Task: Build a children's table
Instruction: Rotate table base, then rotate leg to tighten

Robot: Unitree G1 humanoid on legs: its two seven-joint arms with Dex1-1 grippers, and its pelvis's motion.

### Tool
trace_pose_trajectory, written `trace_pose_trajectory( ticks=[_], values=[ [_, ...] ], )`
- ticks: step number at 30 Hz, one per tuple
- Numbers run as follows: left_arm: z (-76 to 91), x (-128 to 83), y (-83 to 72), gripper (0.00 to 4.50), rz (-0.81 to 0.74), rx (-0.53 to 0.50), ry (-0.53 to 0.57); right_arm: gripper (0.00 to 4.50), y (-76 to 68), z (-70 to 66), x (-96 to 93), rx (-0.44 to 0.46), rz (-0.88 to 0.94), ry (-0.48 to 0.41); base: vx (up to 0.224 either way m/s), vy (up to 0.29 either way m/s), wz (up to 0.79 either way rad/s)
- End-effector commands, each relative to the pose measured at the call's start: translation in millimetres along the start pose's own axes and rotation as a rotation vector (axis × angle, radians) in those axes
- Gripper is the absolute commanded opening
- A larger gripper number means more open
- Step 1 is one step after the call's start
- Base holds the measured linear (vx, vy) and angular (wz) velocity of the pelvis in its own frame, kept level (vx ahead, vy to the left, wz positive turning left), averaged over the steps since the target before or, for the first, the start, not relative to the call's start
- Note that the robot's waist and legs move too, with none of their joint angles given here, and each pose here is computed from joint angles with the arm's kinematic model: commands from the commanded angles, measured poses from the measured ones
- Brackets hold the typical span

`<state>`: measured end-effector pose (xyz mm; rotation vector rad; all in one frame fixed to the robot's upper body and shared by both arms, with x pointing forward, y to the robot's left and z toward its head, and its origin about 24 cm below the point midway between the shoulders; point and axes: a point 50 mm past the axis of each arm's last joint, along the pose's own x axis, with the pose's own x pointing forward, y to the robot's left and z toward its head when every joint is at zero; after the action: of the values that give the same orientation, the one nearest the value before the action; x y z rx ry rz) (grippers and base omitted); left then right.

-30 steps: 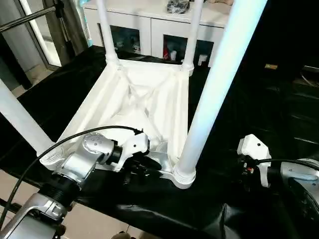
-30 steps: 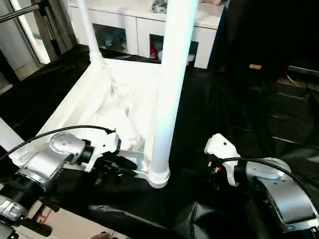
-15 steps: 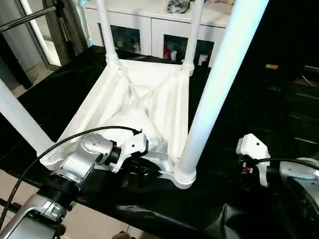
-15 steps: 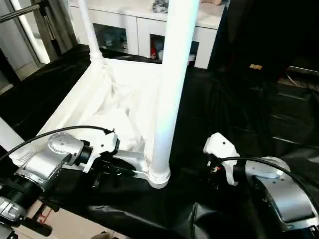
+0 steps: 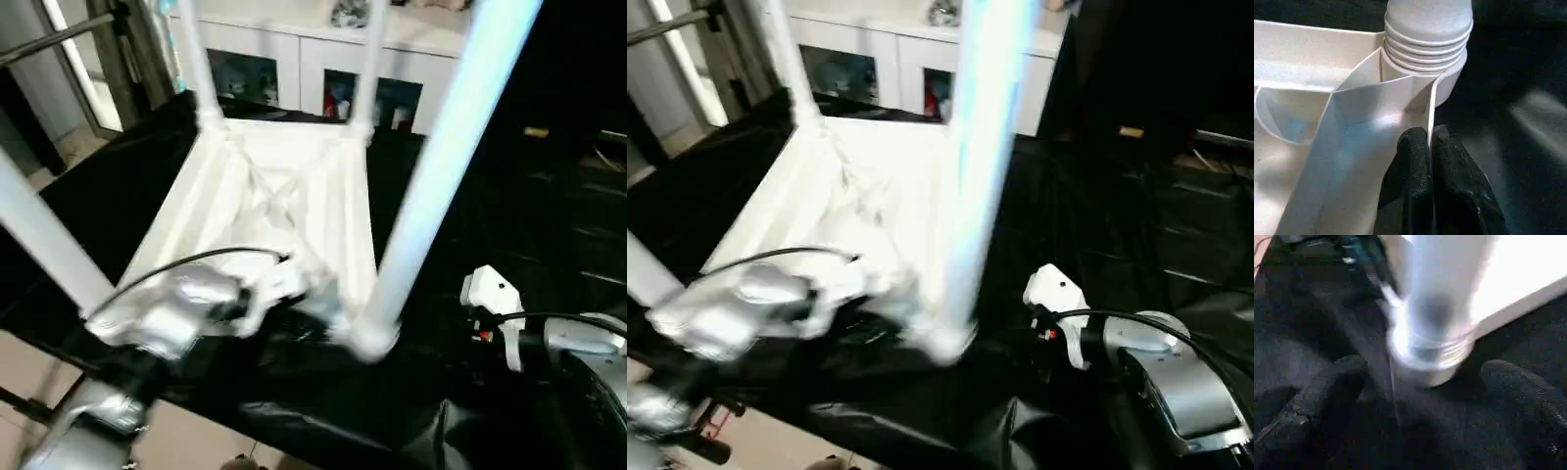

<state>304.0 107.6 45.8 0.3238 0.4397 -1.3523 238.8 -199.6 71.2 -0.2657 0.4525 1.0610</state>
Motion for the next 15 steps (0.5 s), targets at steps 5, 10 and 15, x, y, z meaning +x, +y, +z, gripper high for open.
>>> trace_pose_trajectory(
  ticks=[5, 10, 15],
  values=[
    [-0.2, -1, 1.4, 0.00, 0.056, -0.022, -0.042, 4.48, -2.2, 5.8, 3.5, -0.013, -0.017, -0.023, 0.000, 0.000, 0.00],
    [-0.3, 6, -6.5, 0.00, -0.005, 0.039, -0.017, 4.48, -11.1, 13.9, 22.5, -0.035, -0.121, -0.083, 0.000, 0.000, 0.00],
    [2.9, 7, -8.2, 0.00, -0.031, 0.045, -0.030, 4.48, -9.9, 15.9, 37.3, -0.013, -0.125, -0.097, 0.000, 0.000, 0.00]
  ],
)
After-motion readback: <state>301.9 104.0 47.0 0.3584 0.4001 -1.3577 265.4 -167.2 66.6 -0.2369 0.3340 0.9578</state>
